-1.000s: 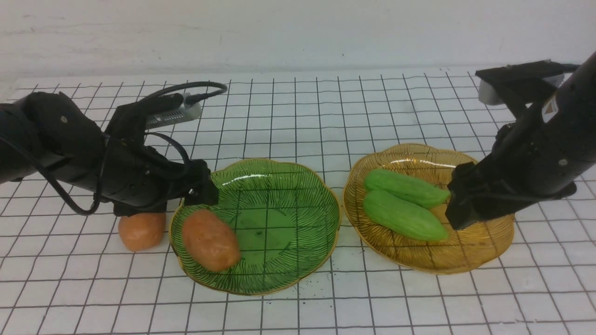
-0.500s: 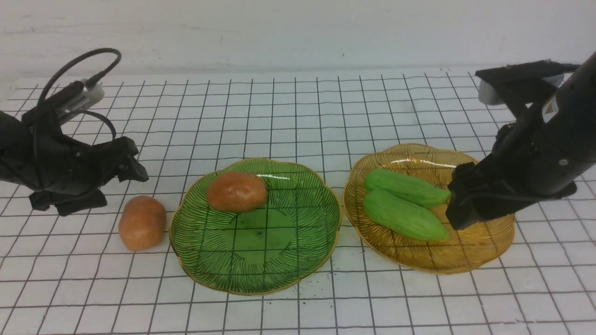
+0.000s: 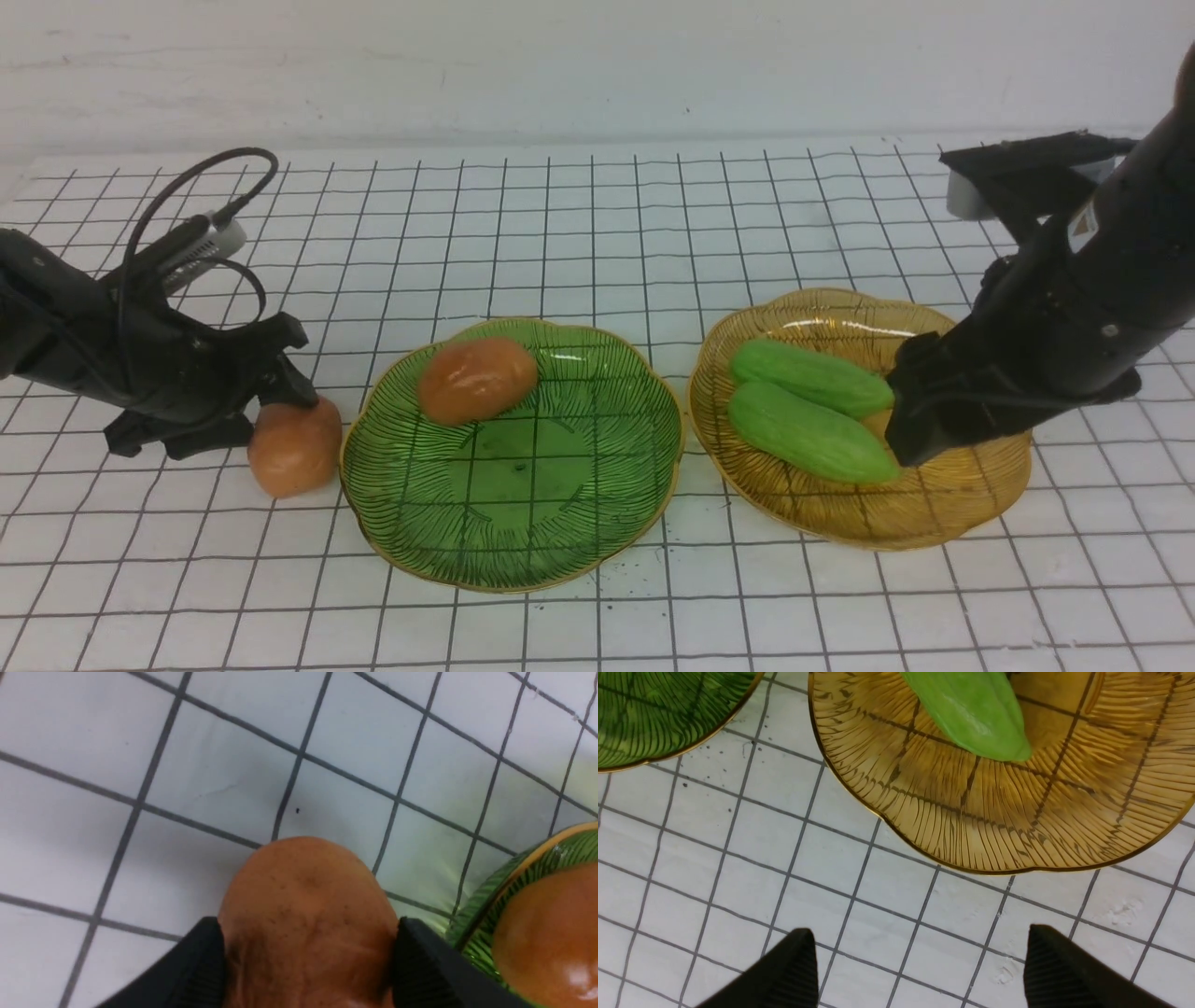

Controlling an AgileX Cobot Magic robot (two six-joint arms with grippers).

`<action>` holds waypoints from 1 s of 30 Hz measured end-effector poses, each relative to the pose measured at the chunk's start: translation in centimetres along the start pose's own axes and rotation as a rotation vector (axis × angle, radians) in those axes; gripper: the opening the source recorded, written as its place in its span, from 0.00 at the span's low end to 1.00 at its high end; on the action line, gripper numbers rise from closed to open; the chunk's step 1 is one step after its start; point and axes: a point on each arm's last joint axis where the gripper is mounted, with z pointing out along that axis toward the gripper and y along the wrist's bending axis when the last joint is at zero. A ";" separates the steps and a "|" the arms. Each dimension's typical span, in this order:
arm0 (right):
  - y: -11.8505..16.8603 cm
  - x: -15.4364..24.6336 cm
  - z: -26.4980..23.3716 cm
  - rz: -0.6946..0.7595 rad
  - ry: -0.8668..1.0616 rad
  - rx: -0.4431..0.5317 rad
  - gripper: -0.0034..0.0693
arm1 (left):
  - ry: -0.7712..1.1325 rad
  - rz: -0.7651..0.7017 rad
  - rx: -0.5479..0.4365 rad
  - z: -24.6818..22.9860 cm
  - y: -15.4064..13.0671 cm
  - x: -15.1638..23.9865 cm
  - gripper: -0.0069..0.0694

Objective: Put different types of vegetables on the plate.
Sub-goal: 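Put the potatoes from the left side into the left plate with the left gripper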

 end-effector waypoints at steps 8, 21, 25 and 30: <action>-0.1 -0.3 1.1 0.003 0.031 0.000 0.78 | 0.020 0.156 0.071 -4.5 -2.0 -1.0 0.63; -0.1 -0.3 1.1 0.003 0.033 0.001 0.78 | 0.157 0.423 0.217 -4.1 -9.1 2.3 0.63; -0.1 -0.3 1.1 0.003 0.033 0.001 0.78 | 0.178 0.436 0.201 -1.7 -9.6 3.0 0.63; -0.1 -0.3 1.1 -0.027 0.033 -0.001 0.76 | 0.178 0.434 0.199 -1.5 -9.6 2.9 0.79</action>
